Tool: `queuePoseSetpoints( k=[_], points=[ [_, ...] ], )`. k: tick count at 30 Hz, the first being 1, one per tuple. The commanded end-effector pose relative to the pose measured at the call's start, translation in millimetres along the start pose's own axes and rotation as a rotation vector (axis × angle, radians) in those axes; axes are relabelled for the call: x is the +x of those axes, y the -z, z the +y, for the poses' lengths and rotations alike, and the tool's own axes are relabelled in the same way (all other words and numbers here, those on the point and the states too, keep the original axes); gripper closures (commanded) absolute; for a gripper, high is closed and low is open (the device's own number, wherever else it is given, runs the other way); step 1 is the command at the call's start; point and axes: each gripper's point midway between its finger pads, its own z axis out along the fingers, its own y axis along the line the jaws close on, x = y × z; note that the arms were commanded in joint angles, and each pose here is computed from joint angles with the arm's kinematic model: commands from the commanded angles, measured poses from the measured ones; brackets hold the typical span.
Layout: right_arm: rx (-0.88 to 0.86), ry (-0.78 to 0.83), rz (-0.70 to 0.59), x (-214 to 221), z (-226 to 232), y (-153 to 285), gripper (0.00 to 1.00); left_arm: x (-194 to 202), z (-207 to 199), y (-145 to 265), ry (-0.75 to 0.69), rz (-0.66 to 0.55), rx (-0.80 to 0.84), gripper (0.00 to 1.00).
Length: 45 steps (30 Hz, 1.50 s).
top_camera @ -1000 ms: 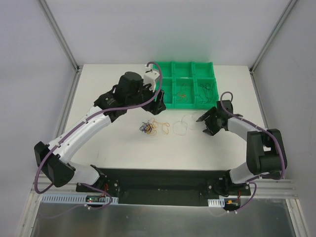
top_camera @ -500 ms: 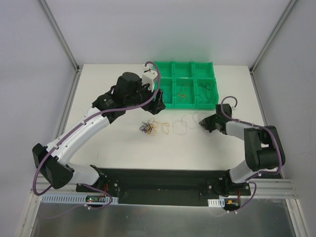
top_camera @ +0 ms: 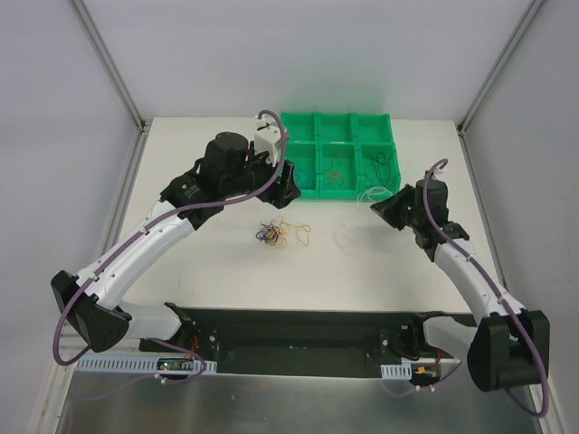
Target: Untangle the cables
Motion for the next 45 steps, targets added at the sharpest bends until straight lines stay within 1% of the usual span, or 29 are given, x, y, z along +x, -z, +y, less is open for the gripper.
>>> queuePoseSetpoints(
  k=[1,6,7,8,12,13,14,17,22,25,27,30,33,37,39,40,45],
  points=[
    [-0.099,0.211,-0.092,-36.1,53.8,39.5,1.00,-12.8,-10.1,8.6,0.010,-0.065,0.031,0.32],
    [-0.118,0.333,-0.259,-107.2,120.8,65.6,0.99,-11.6,-7.7,7.0,0.010,-0.067,0.021,0.32],
    [-0.109,0.349,-0.273,-117.8,126.8,62.3,1.00,-11.1,-6.5,6.1,0.009,-0.067,0.016,0.32],
    [-0.132,0.366,-0.322,-137.9,148.8,72.6,1.00,-10.9,-5.2,5.6,0.008,-0.066,0.010,0.32],
    [-0.096,0.440,-0.420,-196.6,182.5,67.5,1.00,-6.9,2.6,0.5,-0.001,-0.055,-0.024,0.28],
    [-0.073,0.457,-0.420,-208.6,184.5,54.7,1.00,-5.9,5.7,-0.6,-0.008,-0.053,-0.035,0.27],
    [-0.038,0.473,-0.447,-225.7,187.4,47.3,1.00,-3.4,8.7,-3.1,-0.019,-0.045,-0.047,0.26],
    [-0.036,0.502,-0.478,-258.2,203.5,20.6,0.99,-1.4,15.7,-6.0,-0.035,-0.039,-0.078,0.24],
    [-0.027,0.527,-0.518,-295.4,212.1,-39.3,1.00,4.4,22.0,-12.2,-0.045,-0.021,-0.100,0.20],
    [-0.026,0.549,-0.535,-306.6,206.9,-79.0,1.00,7.4,25.8,-16.1,-0.048,-0.011,-0.113,0.19],
    [-0.007,0.560,-0.528,-309.9,194.6,-106.4,1.00,10.7,28.0,-18.9,-0.051,0.001,-0.120,0.19],
    [0.031,0.571,-0.491,-304.5,169.7,-145.4,0.99,13.6,29.3,-23.0,-0.052,0.013,-0.120,0.19],
    [0.066,0.586,-0.427,-288.3,144.8,-175.6,0.99,13.2,31.8,-23.9,-0.062,0.014,-0.131,0.19],
    [0.130,0.633,-0.349,-262.6,118.4,-199.0,1.00,13.1,31.3,-22.6,-0.064,0.013,-0.129,0.19],
    [0.164,0.674,-0.316,-252.0,107.7,-208.5,0.97,12.2,30.5,-21.4,-0.063,0.008,-0.127,0.19],
    [0.180,0.677,-0.294,-245.7,102.8,-212.6,0.94,11.9,29.5,-21.1,-0.060,0.007,-0.122,0.19],
    [0.209,0.679,-0.227,-224.5,90.9,-223.0,0.91,8.7,25.8,-17.0,-0.058,-0.005,-0.110,0.19]
  ],
)
